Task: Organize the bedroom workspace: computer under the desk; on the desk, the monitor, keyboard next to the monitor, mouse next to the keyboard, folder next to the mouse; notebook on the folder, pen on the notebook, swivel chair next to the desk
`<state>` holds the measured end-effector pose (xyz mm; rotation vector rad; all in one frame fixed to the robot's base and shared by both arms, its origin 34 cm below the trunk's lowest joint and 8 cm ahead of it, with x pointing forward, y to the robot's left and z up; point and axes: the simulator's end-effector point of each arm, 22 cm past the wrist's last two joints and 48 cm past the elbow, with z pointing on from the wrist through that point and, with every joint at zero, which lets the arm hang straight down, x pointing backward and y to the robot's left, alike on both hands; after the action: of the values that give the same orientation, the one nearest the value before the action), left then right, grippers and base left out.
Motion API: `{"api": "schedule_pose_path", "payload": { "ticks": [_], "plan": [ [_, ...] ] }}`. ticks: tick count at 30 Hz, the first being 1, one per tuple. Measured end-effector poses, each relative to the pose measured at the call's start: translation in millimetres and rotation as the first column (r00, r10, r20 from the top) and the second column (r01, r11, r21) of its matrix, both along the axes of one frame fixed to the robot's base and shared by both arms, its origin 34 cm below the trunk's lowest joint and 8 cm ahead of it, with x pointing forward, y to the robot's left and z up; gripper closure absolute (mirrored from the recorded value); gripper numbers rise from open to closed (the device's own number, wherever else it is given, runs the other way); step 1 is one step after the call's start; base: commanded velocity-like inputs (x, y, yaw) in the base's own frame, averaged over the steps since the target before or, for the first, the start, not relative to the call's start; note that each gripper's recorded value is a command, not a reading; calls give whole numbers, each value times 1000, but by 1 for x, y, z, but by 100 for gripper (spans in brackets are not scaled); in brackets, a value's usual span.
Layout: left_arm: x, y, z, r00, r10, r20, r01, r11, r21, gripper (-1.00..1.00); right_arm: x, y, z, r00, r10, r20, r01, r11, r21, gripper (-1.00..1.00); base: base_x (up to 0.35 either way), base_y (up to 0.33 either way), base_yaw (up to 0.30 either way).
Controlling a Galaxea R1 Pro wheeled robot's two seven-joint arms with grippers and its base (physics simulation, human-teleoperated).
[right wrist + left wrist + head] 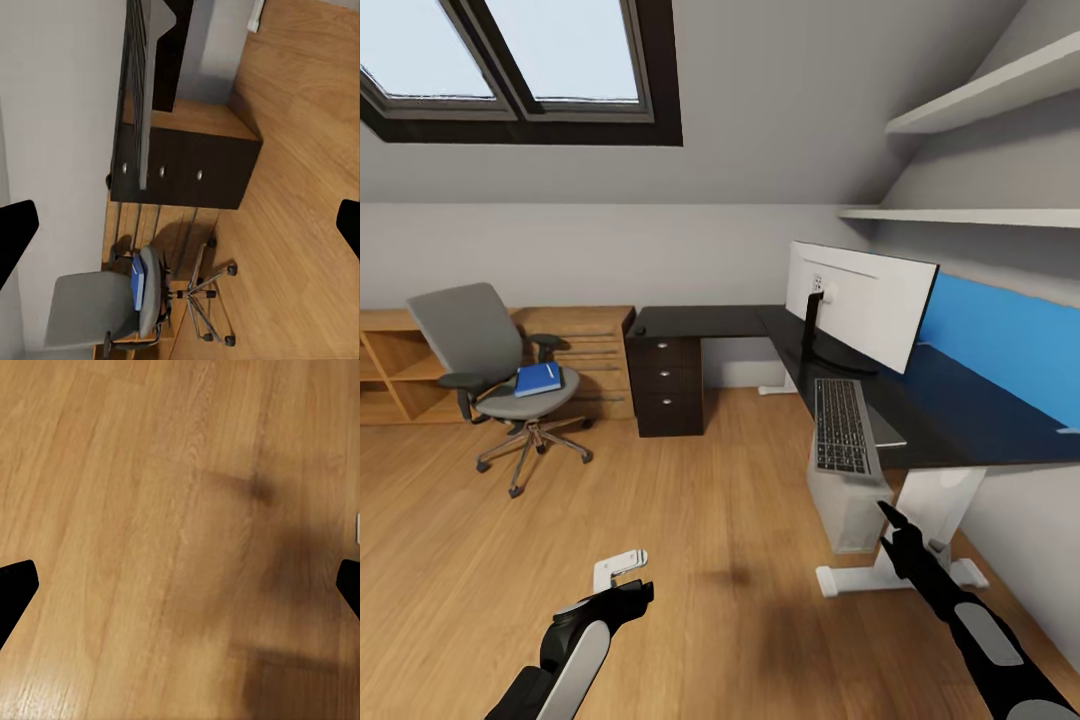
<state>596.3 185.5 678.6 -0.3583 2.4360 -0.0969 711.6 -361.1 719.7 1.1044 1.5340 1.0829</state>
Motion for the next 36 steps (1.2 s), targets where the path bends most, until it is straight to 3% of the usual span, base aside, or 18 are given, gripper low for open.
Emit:
{"api": "schedule_pose_path", "payload": {
  "ticks": [11,18,24,29,36],
  "plan": [
    [-2,0,-20,1000,0,0,0,1000,0,-100,0,7,-23,999,26,-27,-27,999,-28,-100,0,0,0],
    [-2,2,-21,1000,4,1,-4,1000,0,-100,16,35,7,997,71,32,-68,994,-85,-100,0,0,0],
    [-2,0,-21,1000,-2,1,2,1000,-2,-100,20,41,15,997,57,56,-52,994,-99,-100,0,0,0],
    [-2,0,-21,1000,-3,1,3,1000,-1,-100,21,48,5,999,40,5,-40,994,-99,-100,6,0,0],
    [-2,0,-20,1000,-4,2,4,1000,-1,-100,22,48,6,999,37,1,-37,995,-88,-100,189,0,0]
  ]
}}
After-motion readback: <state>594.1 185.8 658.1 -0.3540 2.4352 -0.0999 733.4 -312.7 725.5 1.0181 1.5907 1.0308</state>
